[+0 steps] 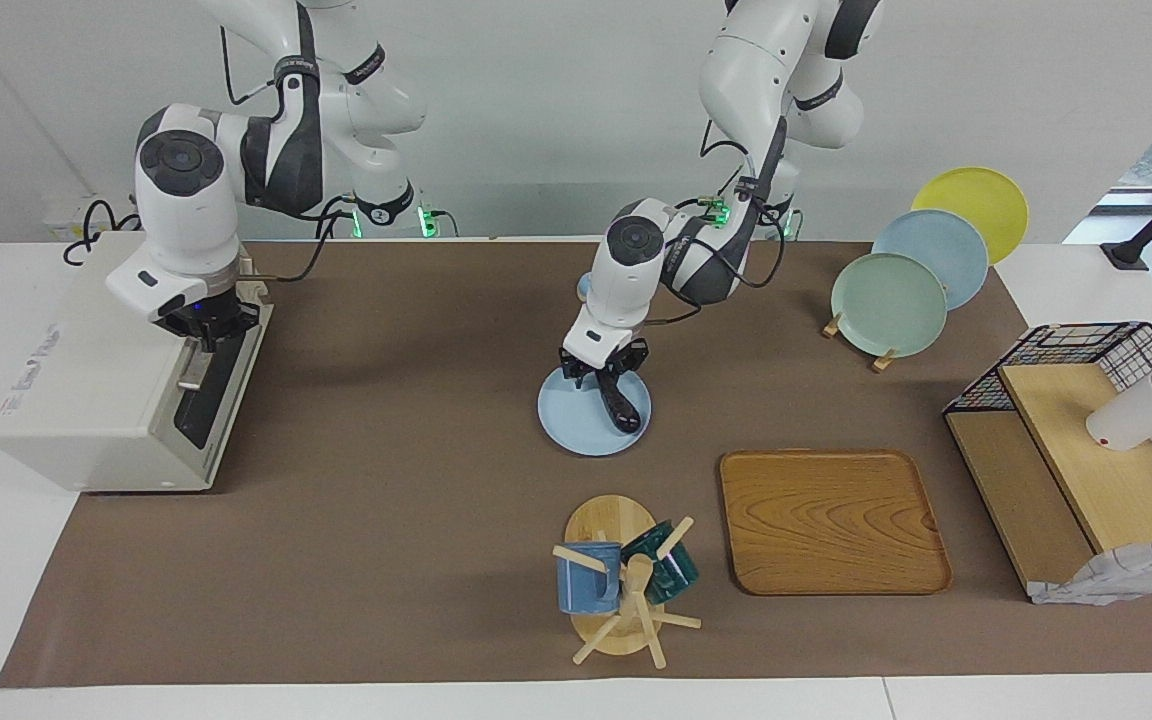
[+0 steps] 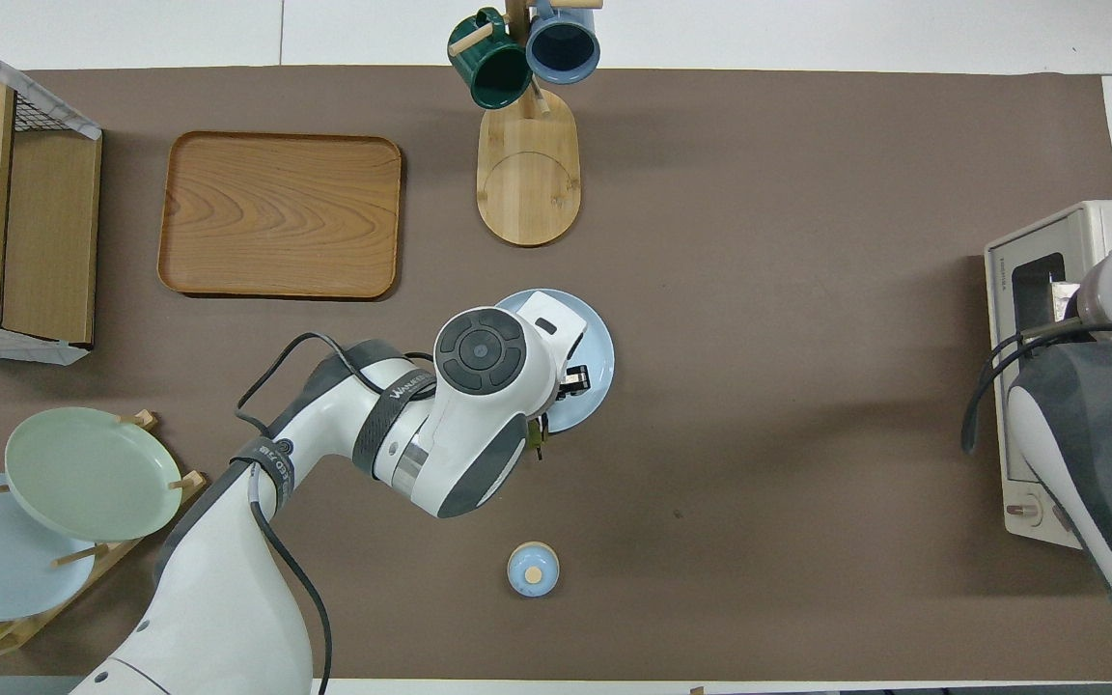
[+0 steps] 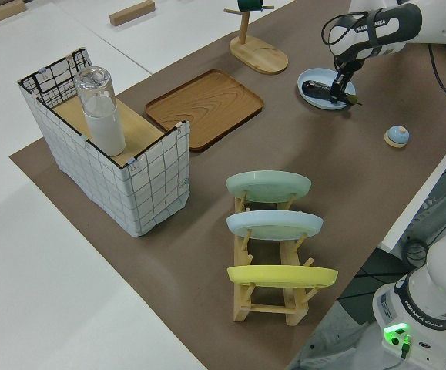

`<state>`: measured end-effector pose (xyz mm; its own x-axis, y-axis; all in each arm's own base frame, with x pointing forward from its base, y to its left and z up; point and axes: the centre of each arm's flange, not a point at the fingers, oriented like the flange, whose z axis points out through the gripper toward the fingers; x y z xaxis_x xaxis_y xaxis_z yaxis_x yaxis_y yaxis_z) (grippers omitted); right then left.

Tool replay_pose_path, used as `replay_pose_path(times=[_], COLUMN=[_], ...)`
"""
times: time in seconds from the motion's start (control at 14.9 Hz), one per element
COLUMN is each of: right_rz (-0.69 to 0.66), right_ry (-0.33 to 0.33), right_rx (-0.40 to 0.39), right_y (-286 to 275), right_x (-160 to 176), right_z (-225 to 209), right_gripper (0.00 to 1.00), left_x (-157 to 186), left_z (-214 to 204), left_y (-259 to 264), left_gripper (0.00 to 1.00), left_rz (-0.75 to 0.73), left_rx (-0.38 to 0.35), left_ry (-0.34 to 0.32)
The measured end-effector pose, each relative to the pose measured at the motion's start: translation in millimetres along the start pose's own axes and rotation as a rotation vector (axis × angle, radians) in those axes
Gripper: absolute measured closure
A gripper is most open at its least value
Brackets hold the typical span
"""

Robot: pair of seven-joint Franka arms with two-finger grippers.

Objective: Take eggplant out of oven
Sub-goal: 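Carry the eggplant with the left gripper to the wooden tray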

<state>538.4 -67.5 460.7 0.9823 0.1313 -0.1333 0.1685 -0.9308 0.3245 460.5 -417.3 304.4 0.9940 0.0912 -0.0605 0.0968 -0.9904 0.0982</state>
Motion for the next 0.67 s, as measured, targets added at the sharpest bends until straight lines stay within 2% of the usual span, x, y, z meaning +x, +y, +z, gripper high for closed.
replay_pose_path(times=[0.13, 0.2, 0.27, 0.33, 0.4, 0.54, 0.6, 0.67], right_rz=[0.064, 0.087, 0.103, 0.115, 0.121, 0.118, 0.114, 0.111], right_ry=[-0.046, -0.057, -0.055, -0.045, -0.034, -0.020, -0.020, -0.023], right_rx=[0.086, 0.125, 0.160, 0.194, 0.234, 0.281, 0.290, 0.296], right_y=[17, 27, 34, 38, 39, 38, 38, 38], right_x=[2, 3, 3, 2, 0, -6, -10, -13], right_z=[-14, -29, -49, -69, -90, -129, -144, -152], right_gripper=[0.93, 0.86, 0.77, 0.77, 0.73, 0.57, 0.57, 0.52], left_x=[1, 2, 5, 11, 19, 43, 59, 79], left_z=[0, -1, -5, -12, -26, -68, -95, -121], left_y=[-1, -2, -4, -7, -13, -33, -48, -68], left_gripper=[0.71, 0.74, 0.74, 0.74, 0.74, 0.74, 0.74, 0.74], left_rz=[-0.003, -0.006, -0.012, -0.022, -0.037, -0.062, -0.065, -0.066], left_rx=[0.000, -0.002, -0.005, -0.010, -0.017, -0.016, -0.014, -0.014], left_ry=[0.002, 0.004, 0.010, 0.021, 0.036, 0.045, 0.045, 0.047])
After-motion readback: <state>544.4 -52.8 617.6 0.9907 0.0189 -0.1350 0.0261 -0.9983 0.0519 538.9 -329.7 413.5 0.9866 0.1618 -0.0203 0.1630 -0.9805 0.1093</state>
